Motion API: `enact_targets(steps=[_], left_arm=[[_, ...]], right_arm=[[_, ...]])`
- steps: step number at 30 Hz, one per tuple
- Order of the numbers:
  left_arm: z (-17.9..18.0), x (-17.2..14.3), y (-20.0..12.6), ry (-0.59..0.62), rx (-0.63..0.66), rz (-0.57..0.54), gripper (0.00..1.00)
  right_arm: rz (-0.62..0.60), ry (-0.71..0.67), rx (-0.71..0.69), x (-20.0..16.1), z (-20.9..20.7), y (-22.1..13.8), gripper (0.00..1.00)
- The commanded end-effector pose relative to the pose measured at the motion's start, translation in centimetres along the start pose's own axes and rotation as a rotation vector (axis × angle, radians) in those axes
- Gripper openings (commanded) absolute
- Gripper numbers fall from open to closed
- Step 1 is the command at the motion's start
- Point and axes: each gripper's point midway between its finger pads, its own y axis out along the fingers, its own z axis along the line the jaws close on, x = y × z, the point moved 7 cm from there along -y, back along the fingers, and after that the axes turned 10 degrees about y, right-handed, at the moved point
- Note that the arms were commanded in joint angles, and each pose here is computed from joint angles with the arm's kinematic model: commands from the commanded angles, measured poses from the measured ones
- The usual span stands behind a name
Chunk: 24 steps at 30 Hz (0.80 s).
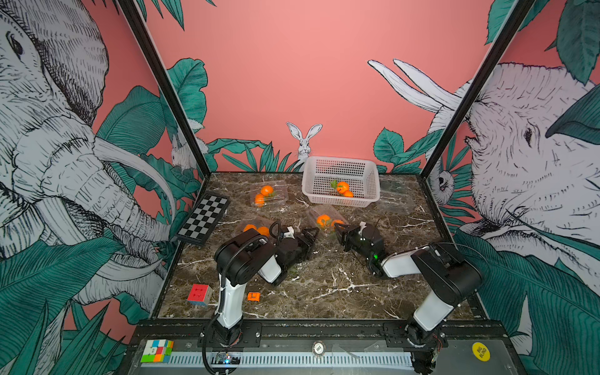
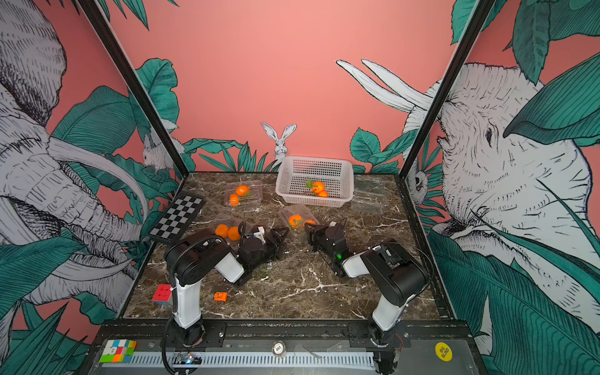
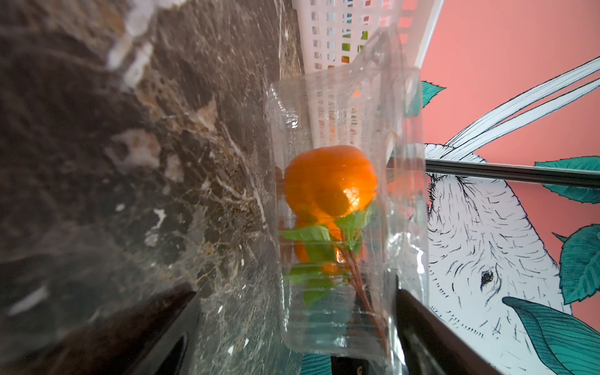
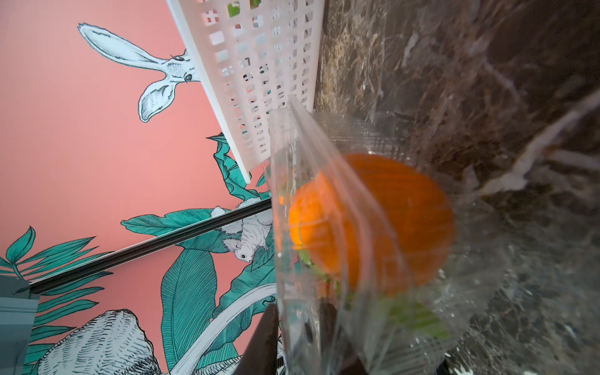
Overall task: Take oranges out of containers
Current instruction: Open the packing box at the center of the board.
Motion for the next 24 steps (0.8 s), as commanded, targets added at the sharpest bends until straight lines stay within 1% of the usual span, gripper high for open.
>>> enact_targets(steps=[1, 7, 13, 24], left_arm=[[5.1, -1.2, -0.9, -0.005, 0.213, 0.038, 0.94], [5.4, -1.3, -0.7, -0.01, 0.215, 0.042, 0.94], [5.4, -1.3, -0.6, -0.007, 0.211, 0.044, 0.94], [5.6, -1.4, -0.6, -0.005, 0.218, 0.053, 0.93]], right_arm=[[0.067, -0.025, 0.046, -1.1, 1.0, 0.0, 0.22], [0.145, -0.08, 0.006, -2.1, 1.2, 0.6, 0.22], [0.17, -0.097, 0.002, -2.4, 1.3, 0.8, 0.21], [0.221, -0.107, 0.061, -3.1, 2.5, 1.4, 0.21]])
